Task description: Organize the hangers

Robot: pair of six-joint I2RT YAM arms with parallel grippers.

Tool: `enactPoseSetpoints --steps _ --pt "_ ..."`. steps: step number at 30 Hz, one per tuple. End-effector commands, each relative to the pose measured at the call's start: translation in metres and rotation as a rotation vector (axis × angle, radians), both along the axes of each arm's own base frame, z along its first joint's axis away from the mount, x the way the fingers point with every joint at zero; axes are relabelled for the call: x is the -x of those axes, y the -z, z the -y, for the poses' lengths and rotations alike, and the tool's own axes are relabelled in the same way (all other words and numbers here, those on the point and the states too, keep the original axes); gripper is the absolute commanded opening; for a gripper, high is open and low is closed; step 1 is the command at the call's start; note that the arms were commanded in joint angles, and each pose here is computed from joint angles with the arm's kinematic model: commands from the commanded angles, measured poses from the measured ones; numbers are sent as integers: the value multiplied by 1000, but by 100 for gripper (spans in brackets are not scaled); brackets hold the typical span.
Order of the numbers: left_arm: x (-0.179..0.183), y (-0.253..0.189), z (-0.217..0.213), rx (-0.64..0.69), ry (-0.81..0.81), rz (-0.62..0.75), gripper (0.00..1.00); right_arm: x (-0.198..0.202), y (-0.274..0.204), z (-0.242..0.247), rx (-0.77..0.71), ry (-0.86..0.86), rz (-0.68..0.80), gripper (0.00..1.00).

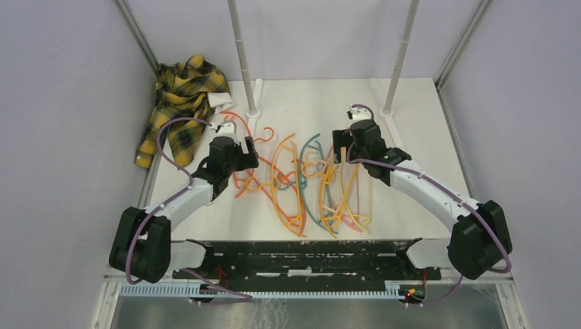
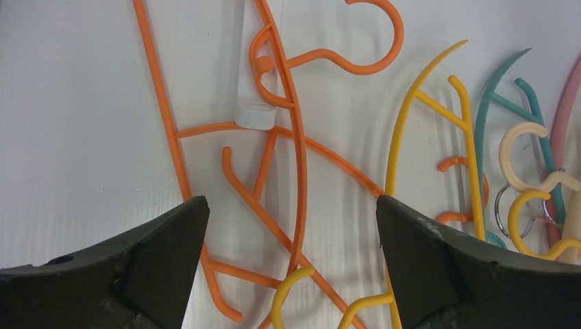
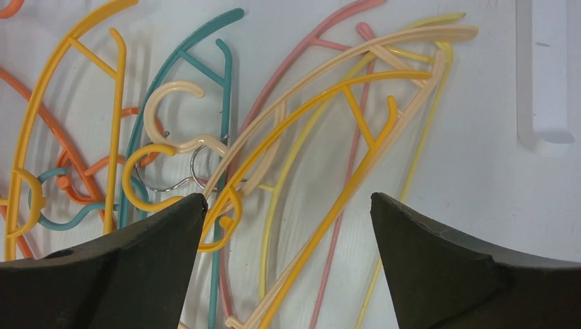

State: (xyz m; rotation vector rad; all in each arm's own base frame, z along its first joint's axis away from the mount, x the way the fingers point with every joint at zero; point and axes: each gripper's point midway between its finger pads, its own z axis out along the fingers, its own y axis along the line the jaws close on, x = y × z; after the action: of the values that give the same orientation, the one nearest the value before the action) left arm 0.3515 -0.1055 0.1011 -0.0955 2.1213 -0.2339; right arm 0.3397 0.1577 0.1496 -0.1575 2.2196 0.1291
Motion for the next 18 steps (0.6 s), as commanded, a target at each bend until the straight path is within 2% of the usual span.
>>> enactPoseSetpoints --steps 1,5,9,12,15,18 --pt "-4 -15 -1 10 -5 55 99 -5 -30 -4 -62 8 92 100" --pt "-4 -13 -2 5 -10 50 99 6 -25 -13 -114 -69 116 100" --pt "-3 -9 -1 7 -11 41 99 14 -9 -29 -100 -129 58 96" --pt "-3 -7 -1 7 -10 36 99 27 7 -46 -71 -160 15 87" --pt "-2 -5 -2 4 -14 33 99 42 27 -65 -48 -198 -36 68" --pt "-1 -3 -3 2 -14 30 99 58 44 -81 -40 -228 -67 60"
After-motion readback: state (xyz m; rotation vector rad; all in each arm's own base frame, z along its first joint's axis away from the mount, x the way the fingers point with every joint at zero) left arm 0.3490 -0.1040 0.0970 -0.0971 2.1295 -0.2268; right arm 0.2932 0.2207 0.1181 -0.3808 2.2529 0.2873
